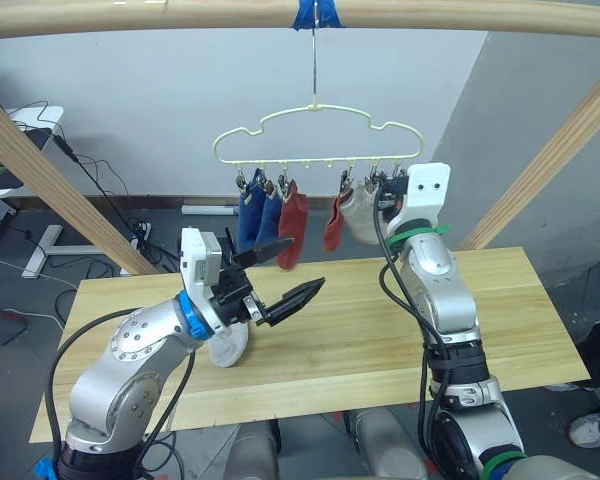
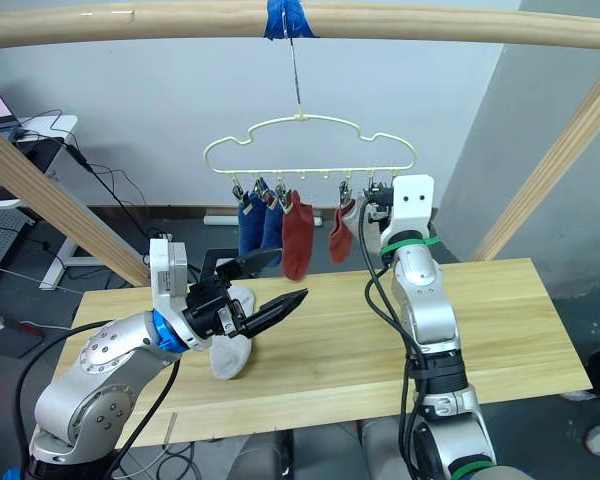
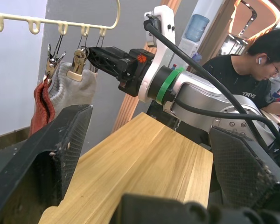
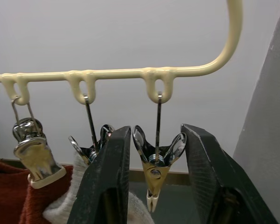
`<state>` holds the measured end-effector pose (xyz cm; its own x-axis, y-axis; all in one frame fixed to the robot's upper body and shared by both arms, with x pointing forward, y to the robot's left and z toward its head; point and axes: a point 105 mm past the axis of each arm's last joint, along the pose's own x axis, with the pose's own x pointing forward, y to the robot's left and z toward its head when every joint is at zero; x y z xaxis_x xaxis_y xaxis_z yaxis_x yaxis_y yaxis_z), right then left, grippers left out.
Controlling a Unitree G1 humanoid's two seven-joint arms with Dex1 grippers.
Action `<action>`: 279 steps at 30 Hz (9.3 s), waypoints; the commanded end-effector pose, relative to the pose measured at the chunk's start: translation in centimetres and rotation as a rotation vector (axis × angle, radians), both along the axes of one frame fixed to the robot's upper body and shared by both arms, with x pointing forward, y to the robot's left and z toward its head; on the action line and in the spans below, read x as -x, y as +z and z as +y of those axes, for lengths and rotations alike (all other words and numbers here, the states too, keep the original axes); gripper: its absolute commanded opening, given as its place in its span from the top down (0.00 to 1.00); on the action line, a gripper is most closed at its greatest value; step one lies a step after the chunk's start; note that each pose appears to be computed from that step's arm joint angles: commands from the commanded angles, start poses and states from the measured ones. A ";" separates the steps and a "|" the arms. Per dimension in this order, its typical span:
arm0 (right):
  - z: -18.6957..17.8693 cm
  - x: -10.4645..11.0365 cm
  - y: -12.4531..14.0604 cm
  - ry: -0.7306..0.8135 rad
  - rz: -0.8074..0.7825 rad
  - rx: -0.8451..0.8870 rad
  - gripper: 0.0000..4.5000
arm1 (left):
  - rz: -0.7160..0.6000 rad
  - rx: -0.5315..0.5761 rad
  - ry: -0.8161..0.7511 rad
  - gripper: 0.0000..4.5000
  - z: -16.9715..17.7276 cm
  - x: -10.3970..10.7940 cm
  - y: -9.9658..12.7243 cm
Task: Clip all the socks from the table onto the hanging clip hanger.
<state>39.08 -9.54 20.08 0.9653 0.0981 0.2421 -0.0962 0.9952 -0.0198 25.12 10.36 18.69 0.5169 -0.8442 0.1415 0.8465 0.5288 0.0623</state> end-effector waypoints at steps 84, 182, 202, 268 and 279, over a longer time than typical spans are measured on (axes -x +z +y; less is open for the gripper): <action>-1.1 -0.8 1.3 0.096 -0.039 0.050 0.41 | -0.053 0.013 -0.021 0.00 -0.8 0.5 1.0; -3.1 5.5 3.9 0.836 0.729 -0.100 1.00 | 0.041 -0.124 -0.311 0.99 -2.8 -0.3 -3.5; -2.2 6.7 5.6 1.017 0.756 -0.382 1.00 | 0.019 -0.067 -0.378 0.99 -5.9 -1.1 -2.2; -8.6 9.5 1.8 0.591 0.640 -0.107 0.00 | -0.052 -0.088 -0.346 0.69 -7.0 -4.8 -1.0; -9.6 11.6 -4.1 0.458 0.504 0.203 0.00 | 0.126 -0.200 -0.184 0.01 0.4 -5.5 -4.1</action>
<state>27.51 -19.67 14.60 0.7940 0.4968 -0.3503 -0.5226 0.8522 0.0242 30.78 10.37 13.42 0.3466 -0.9298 -0.1238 0.9376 0.3475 0.0149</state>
